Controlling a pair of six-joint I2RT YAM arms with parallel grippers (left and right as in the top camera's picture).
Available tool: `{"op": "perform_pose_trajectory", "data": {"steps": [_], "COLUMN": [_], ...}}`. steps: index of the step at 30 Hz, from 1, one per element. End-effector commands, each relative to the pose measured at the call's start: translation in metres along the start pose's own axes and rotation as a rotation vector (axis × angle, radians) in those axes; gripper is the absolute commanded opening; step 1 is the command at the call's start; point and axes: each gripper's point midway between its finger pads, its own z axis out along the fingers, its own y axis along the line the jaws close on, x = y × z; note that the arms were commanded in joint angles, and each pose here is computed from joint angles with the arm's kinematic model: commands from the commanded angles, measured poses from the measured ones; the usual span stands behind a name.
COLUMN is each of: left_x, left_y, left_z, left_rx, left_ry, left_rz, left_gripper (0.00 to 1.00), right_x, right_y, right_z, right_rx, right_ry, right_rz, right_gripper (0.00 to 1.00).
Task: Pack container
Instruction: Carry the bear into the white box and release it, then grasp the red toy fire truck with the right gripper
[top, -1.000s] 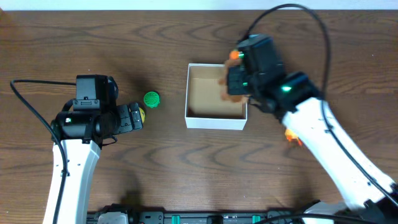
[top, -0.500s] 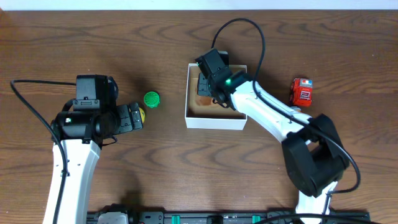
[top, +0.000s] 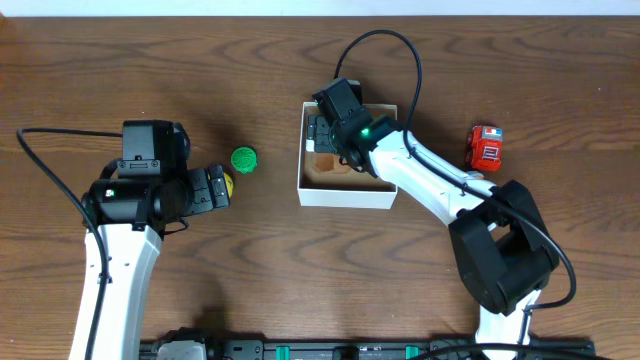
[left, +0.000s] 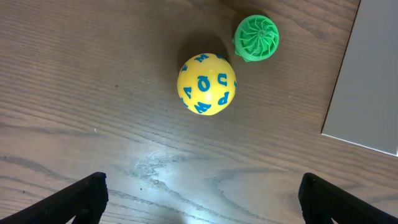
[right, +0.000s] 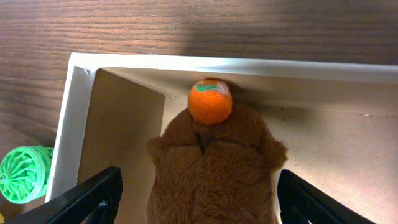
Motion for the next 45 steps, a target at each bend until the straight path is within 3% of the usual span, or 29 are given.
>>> {"op": "perform_pose_trajectory", "data": {"steps": [1, 7, 12, 16, 22, 27, 36, 45], "left_x": [-0.007, -0.007, -0.007, -0.007, -0.007, -0.007, -0.007, -0.007], "left_y": [0.003, 0.003, 0.003, 0.003, 0.003, 0.003, 0.003, 0.003], "left_z": [-0.004, -0.004, -0.004, -0.004, -0.004, -0.004, -0.004, -0.004], "left_rx": [-0.014, -0.014, -0.014, -0.014, -0.014, -0.014, -0.014, -0.014], "left_ry": [-0.019, -0.019, -0.019, -0.019, -0.019, -0.019, -0.019, -0.019], "left_rz": [-0.006, -0.006, -0.006, -0.006, -0.006, -0.006, -0.006, -0.006], "left_gripper": [0.98, 0.98, 0.98, 0.98, 0.98, 0.98, 0.98, 0.98], "right_x": [-0.032, -0.063, -0.074, -0.064, -0.033, -0.015, 0.014, 0.039], "right_y": [0.005, -0.026, -0.124, -0.208, -0.281, -0.287, -0.321, -0.335], "right_z": [-0.038, -0.123, -0.193, -0.216, -0.185, -0.124, -0.068, -0.033], "right_rx": [-0.041, -0.021, 0.277, 0.497, 0.577, 0.411, 0.456, 0.471], "right_ry": [-0.089, -0.165, -0.236, -0.185, -0.051, 0.026, 0.124, 0.207], "right_rz": [-0.043, 0.001, 0.078, 0.191, 0.325, 0.279, 0.322, 0.347], "right_gripper": [0.81, 0.82, 0.87, 0.98, 0.98, 0.99, 0.99, 0.88]}}
